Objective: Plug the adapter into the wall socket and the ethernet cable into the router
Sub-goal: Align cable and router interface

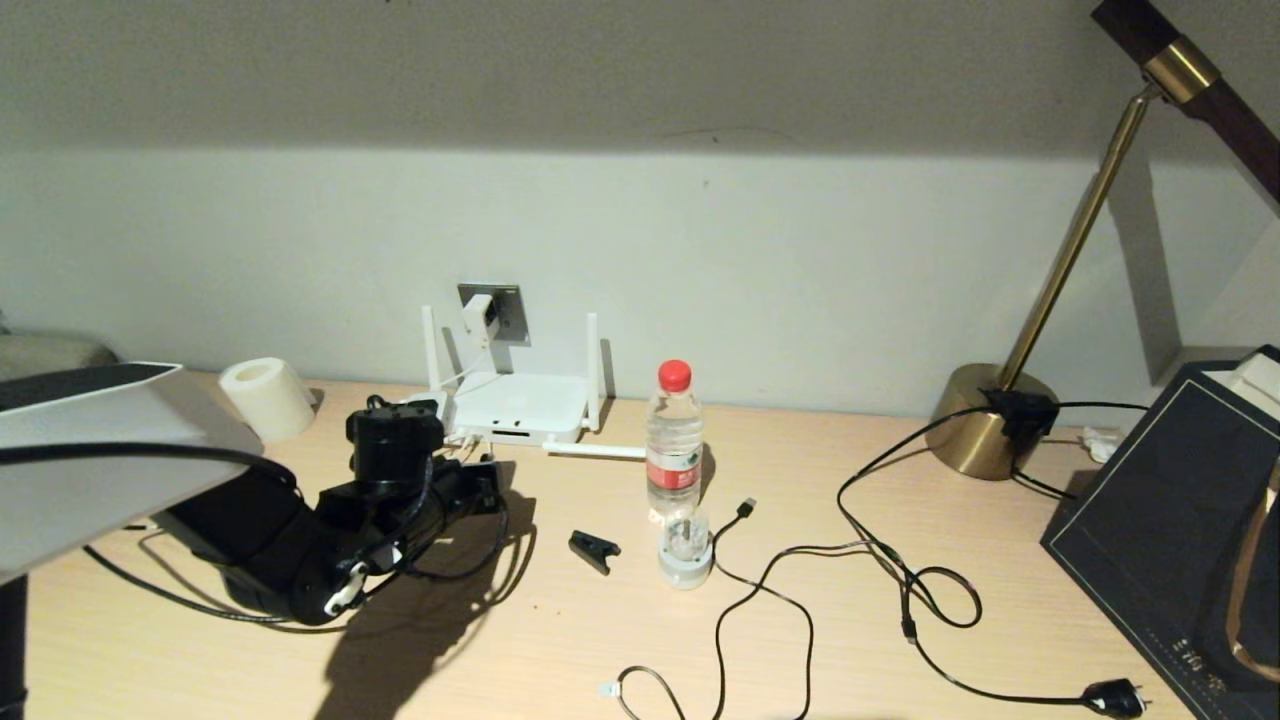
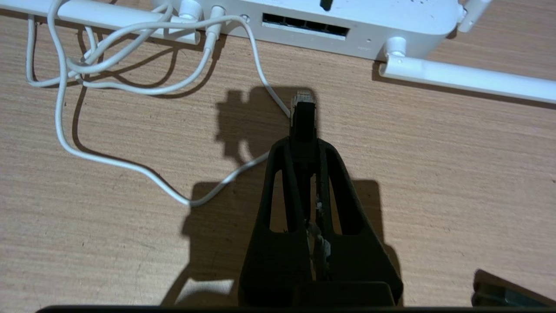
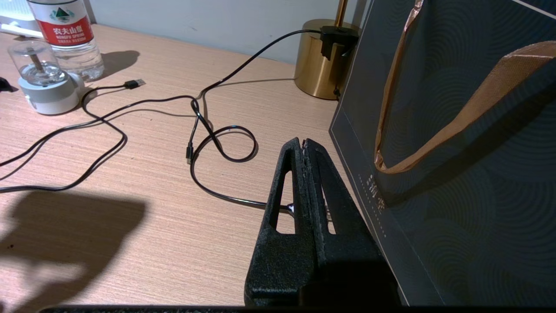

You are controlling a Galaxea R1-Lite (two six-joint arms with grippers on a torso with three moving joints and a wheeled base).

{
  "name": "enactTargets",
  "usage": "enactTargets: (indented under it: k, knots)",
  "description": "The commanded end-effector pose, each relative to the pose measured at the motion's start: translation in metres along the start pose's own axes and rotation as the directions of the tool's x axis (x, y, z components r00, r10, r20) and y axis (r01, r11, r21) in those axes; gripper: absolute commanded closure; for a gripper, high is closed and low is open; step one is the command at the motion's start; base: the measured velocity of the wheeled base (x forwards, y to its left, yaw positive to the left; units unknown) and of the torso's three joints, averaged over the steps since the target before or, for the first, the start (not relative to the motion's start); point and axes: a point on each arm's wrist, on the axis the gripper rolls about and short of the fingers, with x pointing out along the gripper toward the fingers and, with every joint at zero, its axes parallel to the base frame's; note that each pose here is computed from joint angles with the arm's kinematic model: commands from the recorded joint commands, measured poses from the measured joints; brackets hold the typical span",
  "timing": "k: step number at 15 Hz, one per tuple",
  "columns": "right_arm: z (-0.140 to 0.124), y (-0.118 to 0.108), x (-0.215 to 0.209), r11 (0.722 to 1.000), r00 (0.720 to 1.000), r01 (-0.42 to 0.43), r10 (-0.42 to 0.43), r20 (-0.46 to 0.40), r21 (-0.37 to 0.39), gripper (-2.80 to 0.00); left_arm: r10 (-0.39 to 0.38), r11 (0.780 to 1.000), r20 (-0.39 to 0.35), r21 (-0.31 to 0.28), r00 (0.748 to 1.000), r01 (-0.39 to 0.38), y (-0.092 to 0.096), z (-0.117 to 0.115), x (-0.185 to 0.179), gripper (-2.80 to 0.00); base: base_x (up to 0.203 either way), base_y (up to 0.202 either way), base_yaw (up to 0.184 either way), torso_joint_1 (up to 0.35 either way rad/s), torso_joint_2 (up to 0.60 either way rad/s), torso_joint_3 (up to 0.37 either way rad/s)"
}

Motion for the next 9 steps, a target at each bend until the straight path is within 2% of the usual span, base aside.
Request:
enactTargets:
  k: [1, 4, 9]
  knots:
    - [-0.006, 0.001, 0.002, 1.0, 1.0, -0.002, 0.002, -0.024, 0.001, 0.0, 0.005, 1.0, -0.009, 0.0, 1.0, -0.005, 0.0, -0.005, 0.008, 0.0, 0.0, 0.0, 0.0, 0.0, 0.0, 0.0]
    - [-0.006, 0.001, 0.002, 1.0, 1.0, -0.003, 0.003, -0.024, 0.0, 0.0, 0.021, 1.0, -0.006, -0.001, 1.0, -0.021, 0.009, -0.005, 0.019, 0.0, 0.0, 0.0, 0.0, 0.0, 0.0, 0.0]
    - [-0.006, 0.001, 0.002, 1.0, 1.0, -0.003, 0.003, -0.024, 0.0, 0.0, 0.012, 1.0, 0.016, -0.001, 1.0, -0.012, 0.012, -0.004, 0.022, 0.0, 0.0, 0.0, 0.0, 0.0, 0.0, 0.0]
